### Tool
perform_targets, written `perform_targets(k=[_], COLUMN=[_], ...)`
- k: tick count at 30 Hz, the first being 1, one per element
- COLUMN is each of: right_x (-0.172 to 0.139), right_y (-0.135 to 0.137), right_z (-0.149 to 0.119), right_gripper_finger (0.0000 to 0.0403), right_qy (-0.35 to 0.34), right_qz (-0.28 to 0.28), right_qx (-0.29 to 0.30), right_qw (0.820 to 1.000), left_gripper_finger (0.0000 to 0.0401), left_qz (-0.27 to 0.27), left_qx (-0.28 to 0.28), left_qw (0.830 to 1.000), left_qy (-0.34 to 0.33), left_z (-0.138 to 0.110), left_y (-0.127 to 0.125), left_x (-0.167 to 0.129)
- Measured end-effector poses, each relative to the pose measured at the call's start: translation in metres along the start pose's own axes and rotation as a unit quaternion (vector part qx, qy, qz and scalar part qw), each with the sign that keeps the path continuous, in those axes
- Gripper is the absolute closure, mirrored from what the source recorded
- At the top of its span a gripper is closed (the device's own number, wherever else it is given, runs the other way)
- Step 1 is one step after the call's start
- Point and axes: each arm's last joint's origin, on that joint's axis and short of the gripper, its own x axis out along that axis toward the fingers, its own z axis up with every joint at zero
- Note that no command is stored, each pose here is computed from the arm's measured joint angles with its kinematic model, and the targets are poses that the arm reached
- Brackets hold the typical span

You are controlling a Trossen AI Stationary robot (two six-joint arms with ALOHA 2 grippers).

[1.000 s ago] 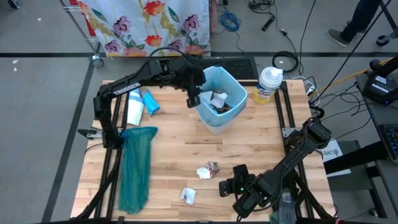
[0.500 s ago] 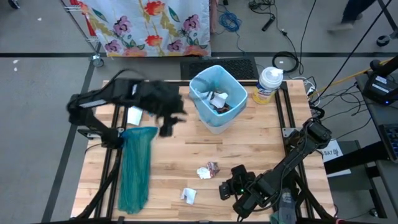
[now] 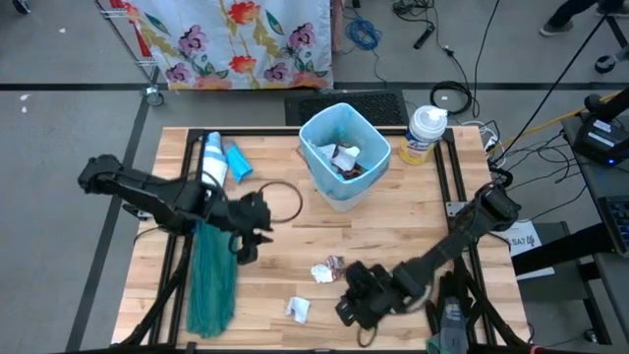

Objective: Place trash/remove bag and relplace
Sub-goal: Put the white paper in the trash bin

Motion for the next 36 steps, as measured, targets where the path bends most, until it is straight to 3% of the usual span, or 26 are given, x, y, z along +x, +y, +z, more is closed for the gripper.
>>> perform_targets(k=[5, 11, 15, 22, 27, 36], right_x=[0.011, 0.017, 0.018, 0.017, 0.017, 0.016], right_y=[0.004, -0.001, -0.008, -0.016, -0.019, -0.022], right_z=[0.033, 0.053, 0.053, 0.052, 0.052, 0.051], right_gripper_finger=[0.0305, 0.0305, 0.0305, 0.0305, 0.0305, 0.0305], right_qy=[0.033, 0.056, 0.065, 0.063, 0.049, 0.038], right_qz=[0.045, 0.046, 0.013, -0.033, -0.053, -0.072], right_qx=[-0.066, -0.103, -0.116, -0.105, -0.106, -0.108], right_qw=[0.996, 0.992, 0.991, 0.992, 0.992, 0.991], left_gripper_finger=[0.0273, 0.0273, 0.0273, 0.0273, 0.0273, 0.0287], left_qz=[0.007, 0.002, -0.033, -0.056, -0.046, -0.013], left_qx=[-0.05, -0.079, -0.104, -0.149, -0.158, -0.162], left_qw=[0.999, 0.997, 0.994, 0.987, 0.986, 0.985], left_qy=[0.005, 0.011, -0.009, -0.01, 0.022, 0.059], left_z=[-0.037, -0.068, -0.076, -0.075, -0.077, -0.057], left_y=[-0.004, -0.013, -0.025, -0.046, -0.068, -0.12], left_x=[0.019, 0.038, 0.043, 0.053, 0.07, 0.106])
